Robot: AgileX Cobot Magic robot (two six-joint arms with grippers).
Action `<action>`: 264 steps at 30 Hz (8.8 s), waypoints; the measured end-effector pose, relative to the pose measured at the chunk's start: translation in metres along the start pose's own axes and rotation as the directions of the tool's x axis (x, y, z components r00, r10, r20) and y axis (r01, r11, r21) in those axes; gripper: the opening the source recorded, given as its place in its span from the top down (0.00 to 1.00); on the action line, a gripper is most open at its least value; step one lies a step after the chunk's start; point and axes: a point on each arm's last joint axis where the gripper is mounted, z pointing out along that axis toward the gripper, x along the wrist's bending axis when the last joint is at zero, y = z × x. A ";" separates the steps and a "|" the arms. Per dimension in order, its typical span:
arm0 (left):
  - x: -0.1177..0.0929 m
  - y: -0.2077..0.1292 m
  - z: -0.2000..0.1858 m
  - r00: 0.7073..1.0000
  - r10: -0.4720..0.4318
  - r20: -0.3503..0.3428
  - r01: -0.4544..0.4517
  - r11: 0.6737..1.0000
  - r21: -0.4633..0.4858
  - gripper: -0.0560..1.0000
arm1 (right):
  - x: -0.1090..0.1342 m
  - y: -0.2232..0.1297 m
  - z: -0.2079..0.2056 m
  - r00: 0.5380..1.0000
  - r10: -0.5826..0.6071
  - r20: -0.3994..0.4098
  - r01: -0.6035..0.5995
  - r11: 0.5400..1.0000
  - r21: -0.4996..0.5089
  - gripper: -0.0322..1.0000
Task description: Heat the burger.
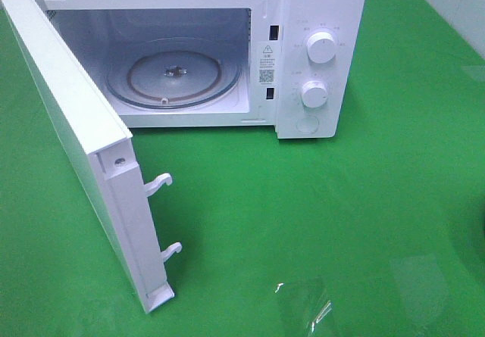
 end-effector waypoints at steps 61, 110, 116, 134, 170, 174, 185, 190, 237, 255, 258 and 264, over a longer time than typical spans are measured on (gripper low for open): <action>0.000 0.000 0.000 1.000 0.000 0.000 0.000 1.000 0.000 0.03 | 0.003 0.000 -0.001 1.000 0.011 0.014 -0.011 1.000 0.003 0.23; 0.015 0.060 0.127 0.997 -0.051 -0.051 0.036 0.968 -0.250 0.95 | 0.003 0.000 -0.001 1.000 0.010 0.014 -0.010 1.000 0.003 0.23; 0.018 0.042 0.138 0.995 -0.059 -0.085 0.029 0.947 -0.319 0.95 | 0.003 0.000 -0.001 1.000 0.010 0.014 -0.010 1.000 0.003 0.23; 0.009 0.021 0.203 0.998 0.058 0.010 -0.054 0.964 -0.259 0.95 | 0.003 0.000 -0.001 1.000 0.010 0.014 -0.010 1.000 0.003 0.23; -0.071 0.025 0.283 0.914 0.107 0.390 -0.023 0.977 -0.213 0.95 | 0.003 0.000 -0.001 1.000 0.011 0.014 -0.011 1.000 0.002 0.23; -0.086 0.030 0.290 0.910 0.107 0.401 -0.016 0.974 -0.224 0.95 | 0.003 0.000 -0.001 1.000 0.011 0.014 -0.011 1.000 0.003 0.23; -0.119 0.041 0.306 0.898 0.091 0.431 0.019 0.970 -0.243 0.95 | 0.003 0.000 -0.001 1.000 0.011 0.014 -0.011 1.000 0.002 0.23; -0.128 0.042 0.310 0.895 0.096 0.435 0.015 0.970 -0.244 0.95 | 0.003 0.000 -0.001 1.000 0.011 0.014 -0.011 1.000 0.002 0.23; -0.236 0.074 0.373 0.817 0.181 0.548 -0.069 0.973 -0.219 0.95 | 0.003 0.000 -0.001 1.000 0.012 0.018 -0.012 1.000 0.001 0.23; -0.250 0.078 0.370 0.814 0.171 0.555 -0.106 0.983 -0.148 0.95 | 0.003 0.000 -0.001 1.000 0.012 0.018 -0.012 1.000 0.001 0.24; -0.251 0.087 0.360 0.822 0.137 0.553 -0.094 0.990 -0.105 0.95 | 0.003 0.000 -0.001 1.000 0.012 0.018 -0.012 1.000 0.001 0.24; -0.253 0.093 0.343 0.817 0.137 0.560 -0.145 0.989 -0.032 0.79 | 0.003 0.000 -0.001 1.000 0.012 0.018 -0.012 1.000 0.001 0.24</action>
